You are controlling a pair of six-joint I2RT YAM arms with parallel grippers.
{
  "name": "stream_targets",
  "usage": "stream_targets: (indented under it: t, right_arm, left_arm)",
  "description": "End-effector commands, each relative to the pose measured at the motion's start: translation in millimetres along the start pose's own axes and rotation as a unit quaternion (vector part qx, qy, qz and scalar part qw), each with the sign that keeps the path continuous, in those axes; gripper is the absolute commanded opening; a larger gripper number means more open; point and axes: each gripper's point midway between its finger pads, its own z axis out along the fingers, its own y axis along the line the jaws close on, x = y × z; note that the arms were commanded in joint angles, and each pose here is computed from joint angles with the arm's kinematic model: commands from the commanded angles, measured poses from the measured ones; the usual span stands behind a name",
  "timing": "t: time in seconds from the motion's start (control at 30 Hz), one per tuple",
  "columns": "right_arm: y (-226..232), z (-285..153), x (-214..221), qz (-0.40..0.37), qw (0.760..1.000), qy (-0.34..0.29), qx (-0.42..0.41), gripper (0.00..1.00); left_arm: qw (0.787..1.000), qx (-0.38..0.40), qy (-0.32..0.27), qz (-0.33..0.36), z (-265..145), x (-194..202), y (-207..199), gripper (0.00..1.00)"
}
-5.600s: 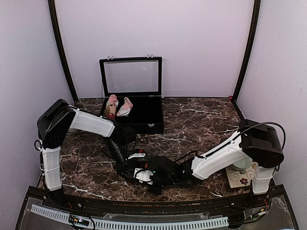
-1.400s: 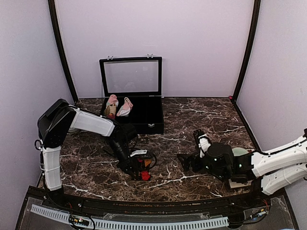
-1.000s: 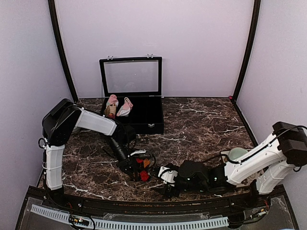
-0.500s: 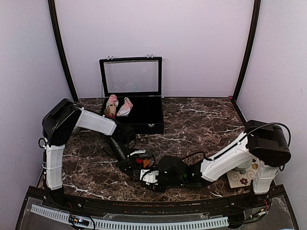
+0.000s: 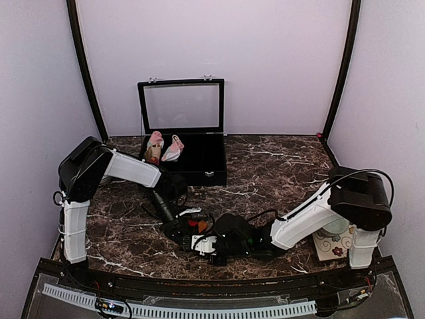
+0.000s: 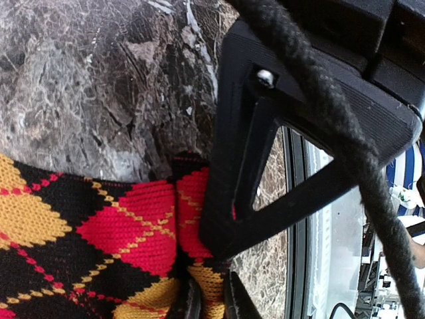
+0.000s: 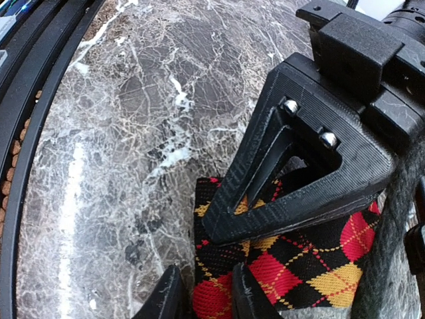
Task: Roll the socks
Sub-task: Pick up the sock from the center of the board.
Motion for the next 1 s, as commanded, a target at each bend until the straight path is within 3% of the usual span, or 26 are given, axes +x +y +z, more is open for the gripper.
stream_targets:
  t: [0.0, 0.33, 0.43, 0.6, 0.7, 0.8, 0.97]
  right_arm:
    - [3, 9, 9, 0.015, 1.0, 0.01, -0.015, 0.25]
    - [13, 17, 47, 0.042, 0.996, 0.069, -0.04, 0.17]
    - [20, 18, 60, 0.06, 0.992, 0.094, -0.062, 0.09]
    - [30, 14, 72, 0.104, 0.982, 0.123, -0.095, 0.01]
    - [33, 14, 78, 0.13, 0.975, 0.143, -0.11, 0.0]
    - [36, 14, 76, 0.147, 0.969, 0.154, -0.123, 0.0]
    - [42, 20, 76, 0.213, 0.947, 0.182, -0.159, 0.0]
  left_arm:
    - [0.999, -0.011, 0.038, -0.009, 3, 18, 8, 0.15]
    - [0.999, -0.007, 0.011, 0.048, -11, 13, -20, 0.22]
    - [0.998, -0.027, 0.021, 0.05, -12, 19, -15, 0.23]
    - [0.992, -0.091, -0.029, 0.08, -43, 12, -15, 0.24]
    - [0.977, -0.167, -0.066, 0.117, -73, 3, -18, 0.26]
    - [0.957, -0.242, -0.072, 0.14, -92, 3, -18, 0.29]
    - [0.942, -0.296, -0.073, 0.141, -111, 3, -21, 0.29]
